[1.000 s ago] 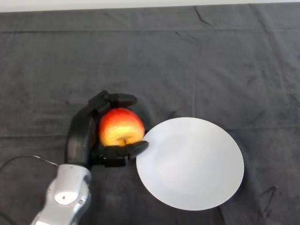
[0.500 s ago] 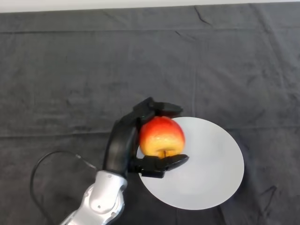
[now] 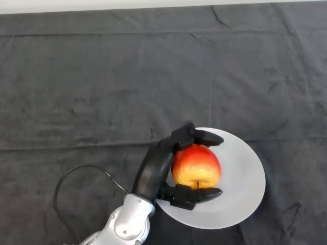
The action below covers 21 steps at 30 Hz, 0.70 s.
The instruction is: Move the apple to the plate
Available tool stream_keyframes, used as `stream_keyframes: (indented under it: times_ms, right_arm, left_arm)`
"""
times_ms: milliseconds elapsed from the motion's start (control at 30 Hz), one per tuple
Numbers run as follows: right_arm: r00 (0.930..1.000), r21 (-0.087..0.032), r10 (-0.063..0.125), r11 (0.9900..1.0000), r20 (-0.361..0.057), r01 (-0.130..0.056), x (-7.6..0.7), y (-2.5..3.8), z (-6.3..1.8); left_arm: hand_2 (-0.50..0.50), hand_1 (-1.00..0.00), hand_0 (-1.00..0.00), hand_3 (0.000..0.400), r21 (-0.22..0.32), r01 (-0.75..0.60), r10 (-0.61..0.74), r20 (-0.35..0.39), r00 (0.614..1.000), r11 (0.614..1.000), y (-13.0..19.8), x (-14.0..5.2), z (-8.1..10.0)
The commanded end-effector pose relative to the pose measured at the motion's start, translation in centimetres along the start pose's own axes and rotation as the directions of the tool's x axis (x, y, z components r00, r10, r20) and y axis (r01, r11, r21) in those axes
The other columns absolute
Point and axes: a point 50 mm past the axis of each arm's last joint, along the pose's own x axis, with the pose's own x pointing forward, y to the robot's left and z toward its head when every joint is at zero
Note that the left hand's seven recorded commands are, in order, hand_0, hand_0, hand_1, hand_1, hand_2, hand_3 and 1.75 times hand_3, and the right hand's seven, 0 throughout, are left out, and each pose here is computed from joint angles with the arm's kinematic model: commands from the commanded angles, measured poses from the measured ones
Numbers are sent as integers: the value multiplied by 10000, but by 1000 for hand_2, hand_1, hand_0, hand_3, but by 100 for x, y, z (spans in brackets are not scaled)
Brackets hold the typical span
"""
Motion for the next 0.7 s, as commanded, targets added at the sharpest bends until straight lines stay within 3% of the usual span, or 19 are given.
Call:
stream_keyframes:
  times_ms: [33,233,267,300,333,367,400,433,467,500,700]
  right_arm:
    - [9999,188,-4,9998,-104,6,35,-31,-52]
    - [9999,192,-2,9998,-104,4,35,-31,-52]
    - [9999,192,-1,9998,-105,3,35,-31,-52]
    - [9999,193,-1,9998,-105,3,35,-31,-52]
    - [9999,194,0,9998,-105,2,34,-31,-52]
    - [9999,195,0,9998,-105,2,34,-31,-52]
    - [9999,195,1,9998,-105,2,34,-31,-52]
    - [9999,196,1,9998,-105,1,34,-31,-53]
    - [9999,197,1,9998,-106,1,34,-31,-53]
    - [9999,197,2,9998,-106,0,34,-31,-53]
    - [9999,202,5,9998,-107,-2,34,-31,-53]
  left_arm:
    - [0,-1000,-1000,400,275,218,-232,512,9984,9994,51,125,76]
    - [0,-1000,-1000,400,349,394,-408,409,9983,9986,17,110,32]
    - [65,-980,-851,392,366,418,-432,389,9983,9985,15,112,27]
    - [90,-965,-784,386,379,436,-450,374,9983,9983,13,114,24]
    - [149,-914,-616,365,394,452,-467,359,9983,9982,15,115,21]
    - [120,-796,-557,318,406,464,-478,348,9983,9981,21,117,19]
    - [8,-475,-459,190,416,470,-484,338,9983,9980,29,119,17]
    - [-133,-71,-337,135,423,473,-487,329,9983,9980,36,120,15]
    - [-67,0,-133,53,432,473,-487,318,9983,9979,45,119,12]
    - [0,0,0,0,439,469,-483,311,9984,9979,53,119,10]
    - [0,0,0,0,459,387,-401,300,9987,9982,85,125,6]
